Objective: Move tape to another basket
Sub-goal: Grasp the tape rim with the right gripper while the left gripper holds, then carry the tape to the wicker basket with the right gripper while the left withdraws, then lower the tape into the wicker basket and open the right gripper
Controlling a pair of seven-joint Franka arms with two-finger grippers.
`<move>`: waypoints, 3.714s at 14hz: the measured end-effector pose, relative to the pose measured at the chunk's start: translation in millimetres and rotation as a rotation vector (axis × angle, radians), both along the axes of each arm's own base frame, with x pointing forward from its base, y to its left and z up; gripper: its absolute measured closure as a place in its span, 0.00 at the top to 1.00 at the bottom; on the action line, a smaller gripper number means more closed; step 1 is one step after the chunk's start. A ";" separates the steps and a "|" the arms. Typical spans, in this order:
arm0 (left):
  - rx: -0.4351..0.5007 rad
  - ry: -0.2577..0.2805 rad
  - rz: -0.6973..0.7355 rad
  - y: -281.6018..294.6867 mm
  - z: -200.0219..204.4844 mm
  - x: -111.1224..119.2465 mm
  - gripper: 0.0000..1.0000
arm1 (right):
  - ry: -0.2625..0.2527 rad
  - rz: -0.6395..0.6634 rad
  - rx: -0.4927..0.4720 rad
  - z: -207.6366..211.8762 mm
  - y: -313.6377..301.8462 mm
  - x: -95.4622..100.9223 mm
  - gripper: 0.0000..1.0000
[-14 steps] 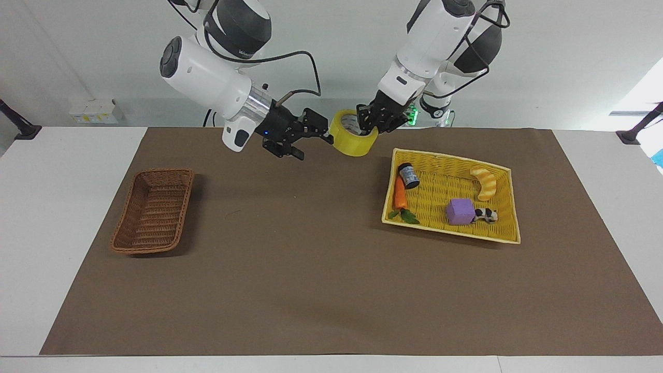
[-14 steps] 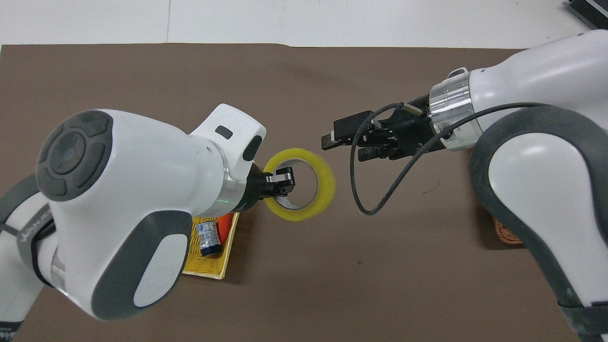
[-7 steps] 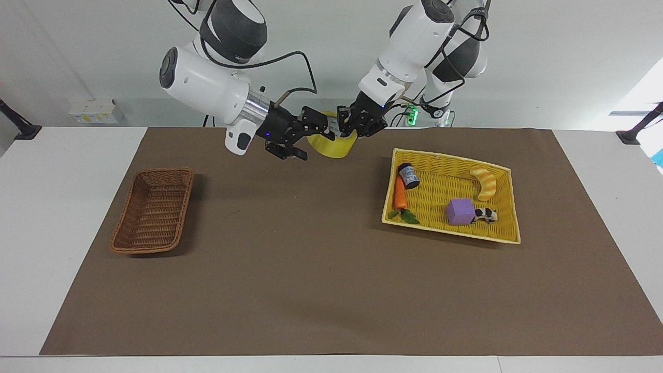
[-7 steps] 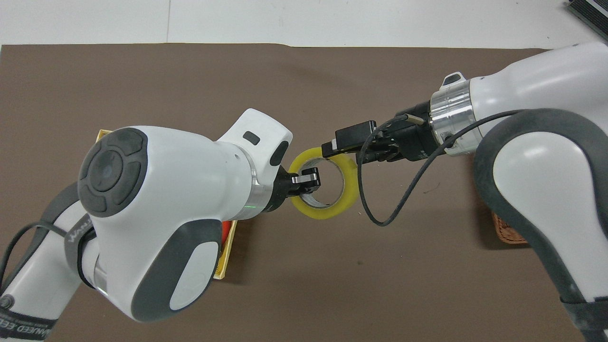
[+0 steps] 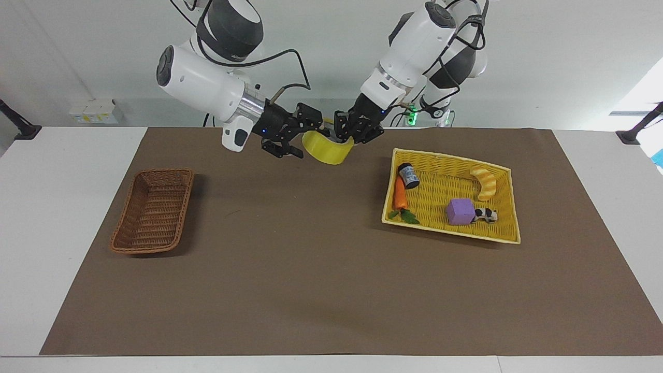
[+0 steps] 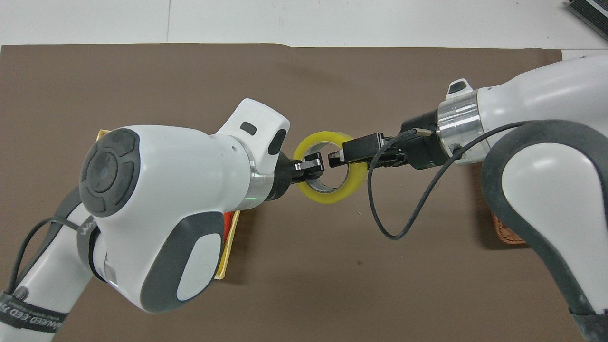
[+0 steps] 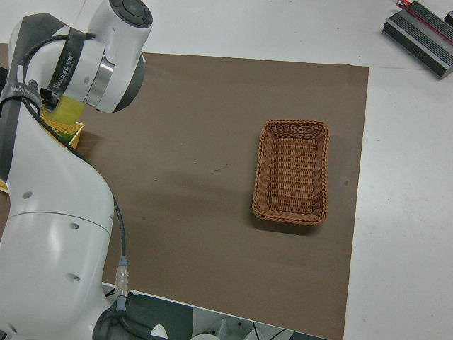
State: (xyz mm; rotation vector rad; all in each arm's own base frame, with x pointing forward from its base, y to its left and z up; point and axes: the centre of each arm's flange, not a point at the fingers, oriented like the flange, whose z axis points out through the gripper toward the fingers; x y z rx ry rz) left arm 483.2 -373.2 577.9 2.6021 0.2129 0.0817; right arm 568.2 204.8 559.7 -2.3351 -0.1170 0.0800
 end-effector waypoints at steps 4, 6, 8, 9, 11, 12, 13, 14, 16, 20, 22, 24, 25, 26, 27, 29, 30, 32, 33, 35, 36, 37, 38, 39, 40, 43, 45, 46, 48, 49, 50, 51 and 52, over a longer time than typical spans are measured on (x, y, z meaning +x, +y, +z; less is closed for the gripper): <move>-0.040 -0.006 0.014 -6.9 -0.5 0.8 0.23 | 0.015 -0.021 0.001 3.5 -0.8 -0.8 0.65; -0.049 -0.008 0.014 -10.9 -1.3 -0.2 0.23 | 0.037 -0.040 -0.001 4.3 -0.7 -1.5 0.42; -0.063 -0.021 0.019 -12.8 2.6 -0.3 0.28 | 0.048 -0.050 -0.004 1.9 -5.7 -0.5 0.22; -0.078 -0.035 0.029 -11.2 9.6 1.4 0.37 | 0.057 -0.065 -0.006 -2.6 -14.2 2.2 0.10; -0.102 -0.045 0.059 -6.5 23.0 3.0 0.63 | 0.071 -0.091 -0.008 -9.5 -30.1 7.3 0.01; -0.109 -0.047 0.070 -3.8 28.5 2.6 0.74 | 0.074 -0.095 -0.008 -10.1 -33.3 8.2 0.00; -0.115 -0.050 0.079 -0.7 33.7 2.2 0.85 | 0.074 -0.099 -0.008 -10.1 -35.7 8.8 0.00; -0.120 -0.055 0.089 3.8 39.1 2.5 0.98 | 0.074 -0.106 -0.008 -10.1 -39.8 10.0 0.00; -0.124 -0.062 0.114 20.7 48.1 8.2 1.00 | 0.081 -0.127 -0.006 -10.4 -59.2 13.8 0.00; 0.000 -0.004 0.165 88.1 34.8 38.7 1.00 | 0.089 -0.184 0.007 -12.6 -145.6 21.3 0.00; 0.122 -0.023 0.156 128.4 27.9 52.8 1.00 | 0.082 -0.242 0.001 -13.8 -193.3 22.7 0.00; 0.196 -0.044 0.108 165.3 23.7 63.7 1.00 | 0.065 -0.289 -0.039 -17.0 -235.4 21.7 0.00; 0.246 -0.057 0.072 187.6 21.4 69.4 1.00 | 0.043 -0.314 -0.054 -20.7 -259.3 21.8 0.00; 0.291 -0.062 0.034 209.0 20.1 73.5 1.00 | 0.024 -0.338 -0.060 -28.3 -284.3 22.7 0.00; 0.328 -0.063 -0.015 230.8 19.6 76.5 1.00 | 0.008 -0.358 -0.065 -40.7 -310.7 23.6 0.00; 0.384 -0.059 -0.123 280.4 18.8 80.7 1.00 | 0.010 -0.390 -0.066 -70.5 -352.4 24.3 0.00; 0.421 -0.052 -0.170 302.8 20.5 80.6 1.00 | 0.017 -0.400 -0.066 -86.0 -366.8 24.4 0.00; 0.516 -0.036 -0.248 327.6 30.6 77.1 1.00 | 0.027 -0.394 -0.072 -117.3 -388.7 23.7 0.00; 0.545 -0.035 -0.284 330.7 35.1 75.4 1.00 | 0.032 -0.387 -0.073 -134.0 -399.6 22.4 0.00; 0.560 -0.043 -0.317 333.1 39.2 74.7 1.00 | 0.029 -0.364 -0.062 -171.0 -425.0 17.7 0.00; 0.560 -0.042 -0.320 334.2 39.1 74.7 1.00 | 0.026 -0.354 -0.054 -189.1 -437.3 14.6 0.00; 0.560 -0.037 -0.320 335.0 38.6 74.3 1.00 | 0.028 -0.348 -0.047 -203.7 -446.4 11.5 0.00; 0.556 -0.024 -0.322 335.9 37.8 73.0 1.00 | 0.031 -0.342 -0.041 -215.1 -451.9 8.9 0.00; 0.551 -0.006 -0.325 336.5 37.7 70.9 1.00 | 0.029 -0.332 -0.037 -223.5 -454.0 6.8 0.00; 0.547 0.014 -0.329 337.3 40.5 68.2 1.00 | 0.026 -0.322 -0.035 -229.0 -454.2 4.9 0.00; 0.525 0.012 -0.315 342.5 54.9 67.0 1.00 | 0.007 -0.278 -0.045 -235.6 -452.7 1.0 0.05; 0.522 0.003 -0.304 346.8 59.6 67.7 1.00 | -0.018 -0.239 -0.083 -239.2 -455.7 -1.3 0.19; 0.523 0.002 -0.301 347.8 60.6 67.8 1.00 | -0.024 -0.230 -0.094 -241.6 -456.4 -2.5 0.19; 0.523 -0.003 -0.300 347.6 63.1 67.5 1.00 | -0.021 -0.220 -0.098 -245.3 -455.7 -4.7 0.39; 0.523 -0.006 -0.301 346.7 64.0 67.3 1.00 | -0.020 -0.220 -0.098 -245.2 -455.6 -5.1 0.51; 0.523 -0.007 -0.302 346.1 64.5 67.2 1.00 | -0.022 -0.220 -0.099 -244.0 -455.7 -5.1 0.61; 0.523 -0.007 -0.302 346.1 64.6 67.2 1.00 | -0.026 -0.220 -0.100 -241.7 -455.6 -4.9 0.74; 0.523 -0.007 -0.302 346.3 64.7 67.2 1.00 | -0.032 -0.223 -0.099 -238.6 -455.6 -4.3 0.83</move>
